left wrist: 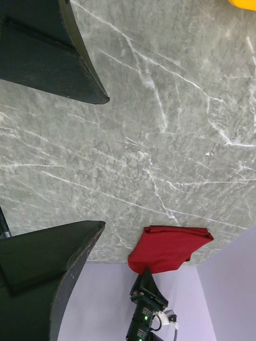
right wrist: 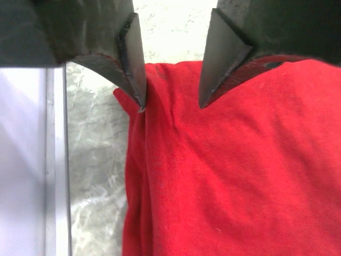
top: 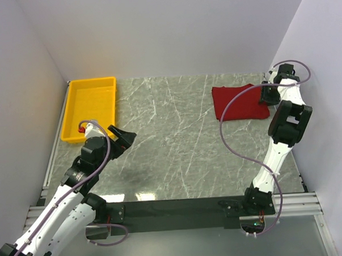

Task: Fold and stack the t-shirts
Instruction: Neatly place the folded tshirt to the corner

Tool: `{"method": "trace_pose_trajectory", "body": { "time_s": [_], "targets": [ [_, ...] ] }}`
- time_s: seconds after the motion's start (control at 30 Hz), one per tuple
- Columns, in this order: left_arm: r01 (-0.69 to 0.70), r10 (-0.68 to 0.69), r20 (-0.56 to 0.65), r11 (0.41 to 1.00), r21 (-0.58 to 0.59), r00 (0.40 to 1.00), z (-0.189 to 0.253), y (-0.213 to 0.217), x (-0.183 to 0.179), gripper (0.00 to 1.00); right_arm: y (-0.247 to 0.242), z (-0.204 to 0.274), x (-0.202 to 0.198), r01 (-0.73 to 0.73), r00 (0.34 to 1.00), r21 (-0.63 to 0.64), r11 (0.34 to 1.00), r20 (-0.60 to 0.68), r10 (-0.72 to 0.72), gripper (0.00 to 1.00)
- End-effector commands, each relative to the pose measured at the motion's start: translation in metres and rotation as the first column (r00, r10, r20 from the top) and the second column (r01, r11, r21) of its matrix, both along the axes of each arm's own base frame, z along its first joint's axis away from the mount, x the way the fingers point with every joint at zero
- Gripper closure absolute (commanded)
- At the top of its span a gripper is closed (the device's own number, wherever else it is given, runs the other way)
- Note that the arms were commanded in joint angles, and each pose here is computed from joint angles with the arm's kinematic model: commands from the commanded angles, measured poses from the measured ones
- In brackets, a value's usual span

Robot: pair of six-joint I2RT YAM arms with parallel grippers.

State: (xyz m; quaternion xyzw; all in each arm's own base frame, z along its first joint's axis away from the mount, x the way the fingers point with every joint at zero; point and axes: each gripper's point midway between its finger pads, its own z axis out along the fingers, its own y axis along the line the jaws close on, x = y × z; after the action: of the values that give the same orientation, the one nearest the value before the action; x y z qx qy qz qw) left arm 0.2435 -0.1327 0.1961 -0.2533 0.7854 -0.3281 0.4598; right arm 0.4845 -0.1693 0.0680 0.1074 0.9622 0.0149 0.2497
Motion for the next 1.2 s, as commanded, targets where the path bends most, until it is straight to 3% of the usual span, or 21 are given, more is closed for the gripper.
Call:
{"method": "trace_pose_trajectory", "body": {
  "time_s": [0.0,0.23,0.3,0.47,0.63,0.8,0.93,1.07,1.17],
  "targets": [
    [0.022,-0.022,0.048,1.000,-0.012,0.999,0.014,-0.005,0.004,0.05,-0.015,0.016,-0.009,0.019,1.000,-0.075,0.997,0.005,-0.018,0.43],
    [0.029,-0.030,0.066,0.999,0.014,0.997,0.022,-0.006,0.009,0.05,-0.012,0.070,-0.018,-0.046,0.996,-0.146,0.988,0.069,0.057,0.43],
    [0.028,-0.030,0.071,0.999,0.034,0.997,0.025,-0.005,0.011,0.05,-0.002,0.083,-0.029,-0.126,0.989,-0.156,0.980,0.062,0.137,0.43],
    [0.019,-0.029,0.087,0.994,0.110,0.996,0.038,-0.001,0.021,0.04,0.046,0.095,-0.074,-0.418,0.901,-0.094,0.904,0.085,0.425,0.43],
    [0.012,-0.030,0.072,0.971,0.240,0.997,0.053,0.004,0.035,0.00,0.080,0.128,-0.114,-0.501,0.828,-0.139,0.854,0.210,0.520,0.41],
    [-0.024,0.015,0.030,0.938,0.345,0.999,0.059,0.020,0.038,0.01,0.087,0.151,-0.142,-0.409,0.831,-0.167,0.897,0.339,0.442,0.35],
    [-0.077,0.063,0.048,0.925,0.371,0.997,0.064,0.036,0.033,0.00,0.081,0.165,-0.154,-0.267,0.872,-0.086,0.960,0.402,0.278,0.34],
    [-0.109,0.091,0.065,0.921,0.375,0.994,0.065,0.046,0.025,0.01,0.056,0.179,-0.162,-0.076,0.877,-0.124,0.989,0.464,0.126,0.33],
    [-0.111,0.092,0.068,0.925,0.364,0.993,0.064,0.048,0.020,0.01,0.044,0.187,-0.173,0.025,0.860,-0.193,0.981,0.505,0.077,0.19]
  ]
}}
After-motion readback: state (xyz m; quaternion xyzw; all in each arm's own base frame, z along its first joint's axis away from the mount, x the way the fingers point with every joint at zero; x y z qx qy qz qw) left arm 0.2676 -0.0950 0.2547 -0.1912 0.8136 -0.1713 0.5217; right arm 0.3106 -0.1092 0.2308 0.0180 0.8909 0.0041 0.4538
